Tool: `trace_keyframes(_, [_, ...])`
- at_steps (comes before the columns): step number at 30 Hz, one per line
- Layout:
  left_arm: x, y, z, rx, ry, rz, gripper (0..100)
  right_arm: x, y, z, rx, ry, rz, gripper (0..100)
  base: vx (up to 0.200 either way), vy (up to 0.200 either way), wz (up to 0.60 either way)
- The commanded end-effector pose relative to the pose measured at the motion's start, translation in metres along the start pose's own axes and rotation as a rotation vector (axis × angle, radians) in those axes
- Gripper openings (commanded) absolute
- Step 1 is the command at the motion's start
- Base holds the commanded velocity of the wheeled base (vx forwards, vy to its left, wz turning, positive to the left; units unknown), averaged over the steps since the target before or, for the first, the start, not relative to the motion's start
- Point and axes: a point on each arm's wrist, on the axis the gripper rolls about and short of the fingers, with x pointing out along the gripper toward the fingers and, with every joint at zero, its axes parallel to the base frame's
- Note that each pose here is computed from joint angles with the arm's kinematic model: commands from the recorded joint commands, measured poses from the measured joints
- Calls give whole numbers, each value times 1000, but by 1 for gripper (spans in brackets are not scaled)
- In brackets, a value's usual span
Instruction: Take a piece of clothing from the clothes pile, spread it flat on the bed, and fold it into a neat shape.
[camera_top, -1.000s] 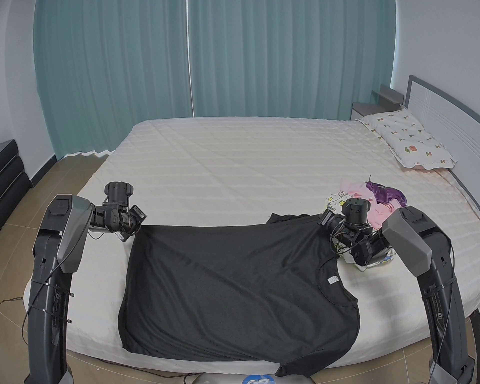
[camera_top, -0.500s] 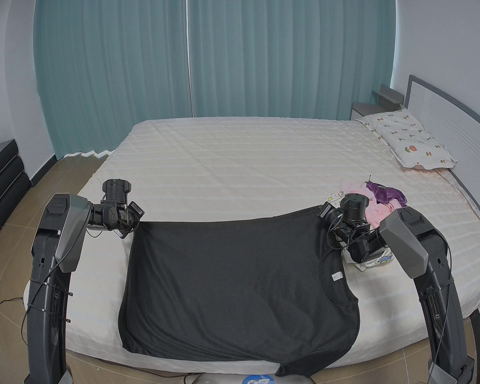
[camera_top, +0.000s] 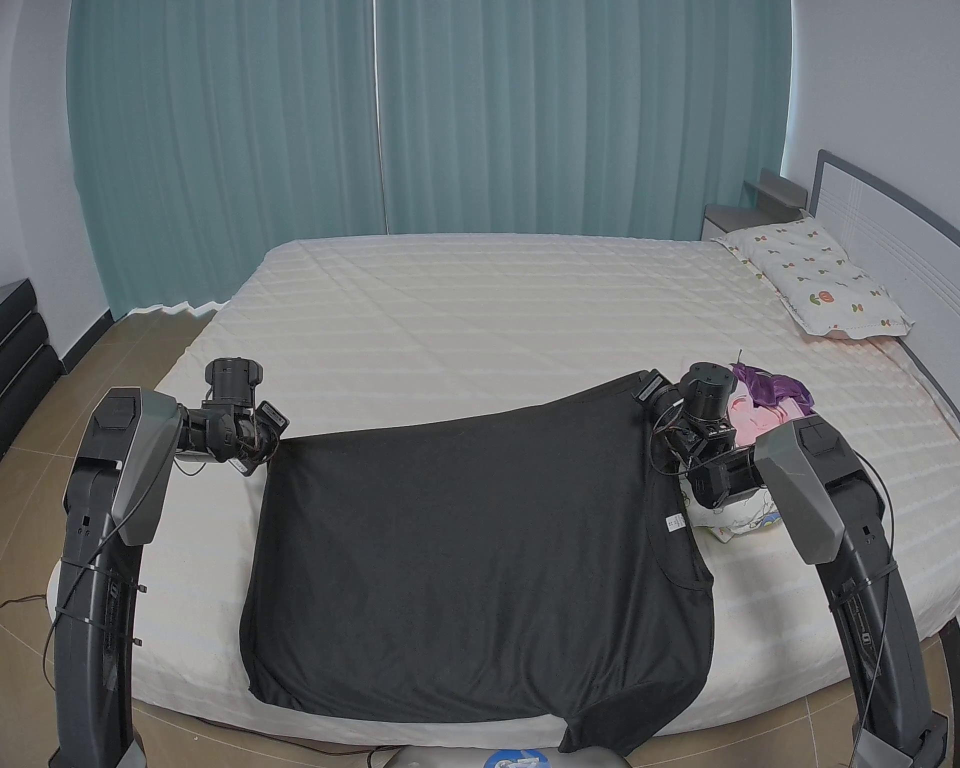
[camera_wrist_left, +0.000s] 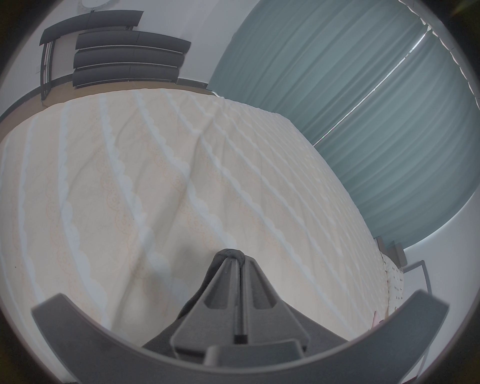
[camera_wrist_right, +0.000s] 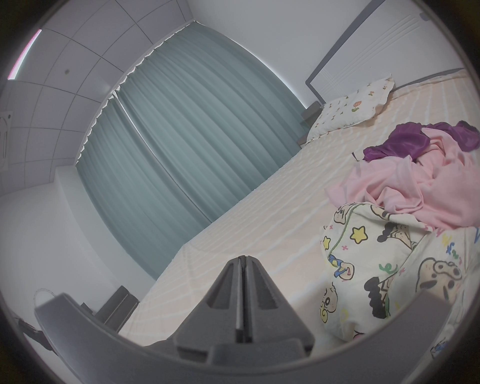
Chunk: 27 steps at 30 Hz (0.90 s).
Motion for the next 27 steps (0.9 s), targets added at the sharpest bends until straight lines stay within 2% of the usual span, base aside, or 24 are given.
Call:
trace_keyframes(1, [3,3,-2,-2,3,5,0,2,-8,-14,-15,25,-14,0,0,0,0])
trace_keyframes(2, [4,3,-2,-1,4,7,0,2,-10,-15,-20,28,-18,0,0,0,0])
trace_keyframes(3, [4,3,-2,-1,4,7,0,2,-10,-15,-21,28,-18,100,0,0,0])
trace_keyframes(5, [4,4,-4,-2,10,10,0,1,-10,-15,-23,29,-19,100,0,0,0])
trace_keyframes(6, [4,3,-5,-3,18,7,100,2,-11,-16,-23,30,-20,100,0,0,0])
trace_keyframes(12, [13,7,-19,15,39,23,100,-2,-23,-35,-29,73,-37,100,0,0,0])
trace_keyframes(17, [6,7,-9,0,31,26,100,-7,-11,-9,-23,36,-20,100,0,0,0])
trace_keyframes(19, [-14,5,10,-14,18,16,100,-27,3,13,-3,71,-35,100,0,0,0])
trace_keyframes(20, [-14,5,10,-14,18,16,100,-27,3,13,-3,71,-35,100,0,0,0])
trace_keyframes(21, [-32,3,23,-23,20,-5,100,-45,7,19,5,123,-38,100,0,0,0])
trace_keyframes(25, [-59,6,33,-35,70,-28,100,-76,10,21,2,176,-53,100,0,0,0])
trace_keyframes(27, [-94,15,42,-53,127,-61,100,-111,12,25,0,214,-75,100,0,0,0])
